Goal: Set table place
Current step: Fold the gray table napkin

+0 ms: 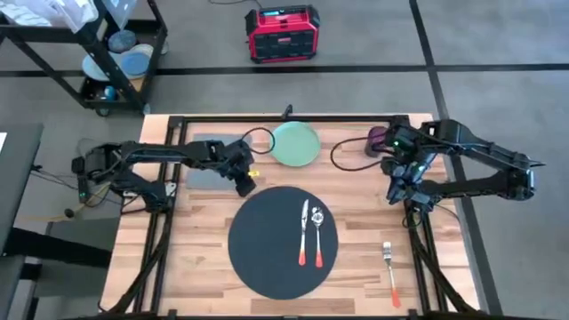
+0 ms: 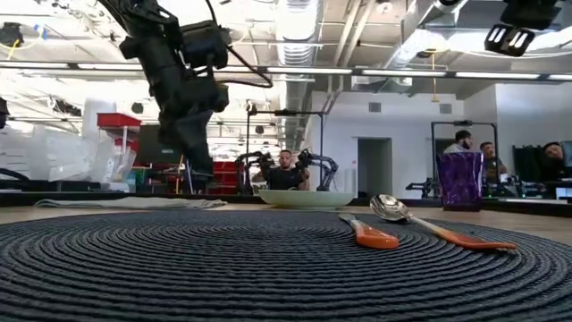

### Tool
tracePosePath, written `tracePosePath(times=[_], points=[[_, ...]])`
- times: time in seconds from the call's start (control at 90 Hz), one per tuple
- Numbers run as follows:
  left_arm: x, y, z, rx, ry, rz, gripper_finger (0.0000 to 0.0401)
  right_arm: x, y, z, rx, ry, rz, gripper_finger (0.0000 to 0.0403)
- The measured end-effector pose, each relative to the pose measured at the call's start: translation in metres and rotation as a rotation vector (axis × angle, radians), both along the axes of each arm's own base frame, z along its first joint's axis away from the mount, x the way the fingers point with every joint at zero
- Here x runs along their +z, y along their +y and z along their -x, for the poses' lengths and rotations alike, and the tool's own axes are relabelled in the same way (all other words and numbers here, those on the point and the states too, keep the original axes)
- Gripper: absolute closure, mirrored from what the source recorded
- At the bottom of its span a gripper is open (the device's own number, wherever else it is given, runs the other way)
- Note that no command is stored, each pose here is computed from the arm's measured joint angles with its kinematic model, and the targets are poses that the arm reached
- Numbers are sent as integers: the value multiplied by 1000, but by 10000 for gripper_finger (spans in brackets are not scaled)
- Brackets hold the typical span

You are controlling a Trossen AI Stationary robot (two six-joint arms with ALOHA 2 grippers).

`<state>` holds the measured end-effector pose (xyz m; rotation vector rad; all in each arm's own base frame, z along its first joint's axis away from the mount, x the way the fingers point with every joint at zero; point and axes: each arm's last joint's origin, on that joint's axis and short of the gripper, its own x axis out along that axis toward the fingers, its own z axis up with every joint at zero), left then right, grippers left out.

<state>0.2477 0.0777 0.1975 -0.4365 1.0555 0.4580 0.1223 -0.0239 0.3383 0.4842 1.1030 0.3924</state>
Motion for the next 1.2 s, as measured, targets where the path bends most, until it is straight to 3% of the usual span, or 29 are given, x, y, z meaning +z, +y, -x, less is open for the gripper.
tracePosePath(times=[0.211,0.478,0.656,0.778,0.989,1.078,1.2], points=[[-12,-7,8,40,69,31,239,0,1,2,3,15,-12,304],[-18,-11,4,48,109,-43,235,0,1,3,4,9,-12,303],[-49,-19,-11,-34,181,76,235,1,2,3,8,6,-28,303],[-50,-17,-23,-46,203,103,235,1,2,3,8,7,-31,303],[-47,-11,-27,12,228,-16,235,1,2,4,2,8,-42,303],[-48,-11,-26,26,242,-19,235,2,3,5,-15,14,-67,303],[-46,-11,-26,157,241,21,235,4,5,10,-21,0,-64,303]])
